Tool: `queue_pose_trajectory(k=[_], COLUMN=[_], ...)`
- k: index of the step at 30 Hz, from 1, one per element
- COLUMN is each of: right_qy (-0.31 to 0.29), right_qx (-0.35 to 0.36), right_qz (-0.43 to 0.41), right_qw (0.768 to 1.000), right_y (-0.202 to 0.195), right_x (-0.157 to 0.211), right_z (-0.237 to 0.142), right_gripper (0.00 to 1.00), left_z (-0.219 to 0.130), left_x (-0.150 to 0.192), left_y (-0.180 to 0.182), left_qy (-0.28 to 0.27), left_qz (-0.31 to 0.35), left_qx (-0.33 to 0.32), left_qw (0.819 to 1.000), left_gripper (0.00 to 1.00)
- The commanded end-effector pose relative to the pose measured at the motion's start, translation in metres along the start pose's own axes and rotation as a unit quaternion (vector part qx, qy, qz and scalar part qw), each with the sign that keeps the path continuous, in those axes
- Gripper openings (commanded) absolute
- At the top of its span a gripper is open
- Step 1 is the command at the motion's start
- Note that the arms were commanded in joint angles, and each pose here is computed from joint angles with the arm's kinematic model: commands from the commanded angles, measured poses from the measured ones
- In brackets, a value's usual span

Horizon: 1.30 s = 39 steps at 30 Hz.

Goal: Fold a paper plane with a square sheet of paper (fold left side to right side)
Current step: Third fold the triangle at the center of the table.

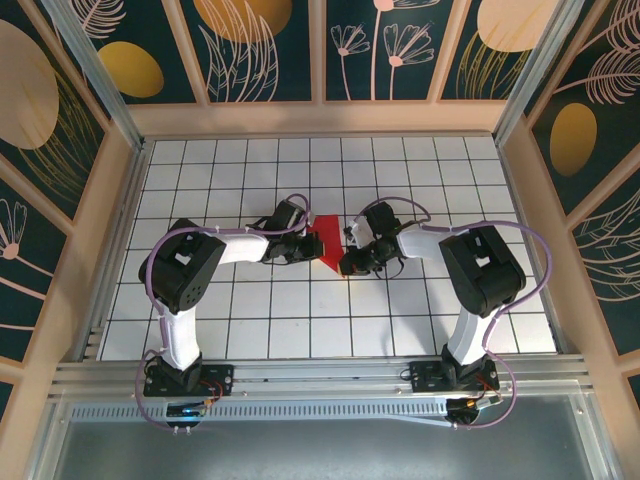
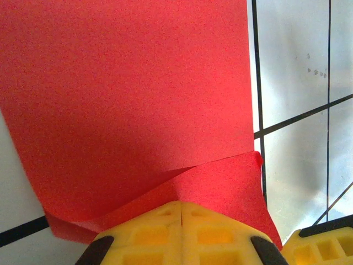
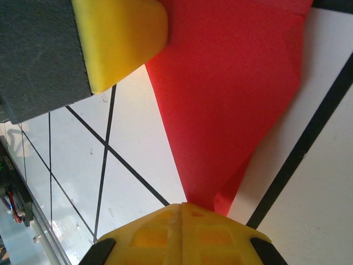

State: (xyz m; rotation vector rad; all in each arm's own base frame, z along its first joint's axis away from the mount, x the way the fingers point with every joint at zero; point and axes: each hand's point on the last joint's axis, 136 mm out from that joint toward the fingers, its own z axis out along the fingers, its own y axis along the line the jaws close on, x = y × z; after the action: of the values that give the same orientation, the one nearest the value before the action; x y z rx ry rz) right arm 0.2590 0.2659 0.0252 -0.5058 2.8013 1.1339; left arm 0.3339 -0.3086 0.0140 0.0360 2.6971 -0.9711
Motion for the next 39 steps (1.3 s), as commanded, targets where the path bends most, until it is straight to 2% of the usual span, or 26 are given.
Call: queue_pose_trajectory(k=[1,17,26,31,39], right_qy=[0.015,0.029,0.048,0.051,0.051], right_qx=[0.011,0.020,0.021,0.018,0.023], right_qz=[0.019,0.058,0.075,0.077,0.081], right_qw=[1.000,0.998,0.996,0.996,0.995], right_y=[-0.012,-0.028,-0.039,-0.041,-0.043], right_x=[0.010,0.019,0.031,0.032,0.032], right_z=[0.005,0.006,0.011,0.015,0.016], right_gripper=[0.00,0.00,0.00,0.00,0.00], left_z=[0.002,-0.002,-0.036,-0.053,-0.036], left_x=[0.016,0.007,-0.025,-0.019,0.006], left_y=[0.029,0.019,-0.022,-0.036,-0.060], left_qy=[0.019,0.007,-0.068,-0.089,-0.052], left_qz=[-0.009,-0.004,0.033,0.045,0.055], left_qx=[-0.054,-0.045,0.007,0.050,0.091], left_qw=[0.998,0.999,0.997,0.994,0.993], left_gripper=[0.00,0.02,0.08,0.07,0.04])
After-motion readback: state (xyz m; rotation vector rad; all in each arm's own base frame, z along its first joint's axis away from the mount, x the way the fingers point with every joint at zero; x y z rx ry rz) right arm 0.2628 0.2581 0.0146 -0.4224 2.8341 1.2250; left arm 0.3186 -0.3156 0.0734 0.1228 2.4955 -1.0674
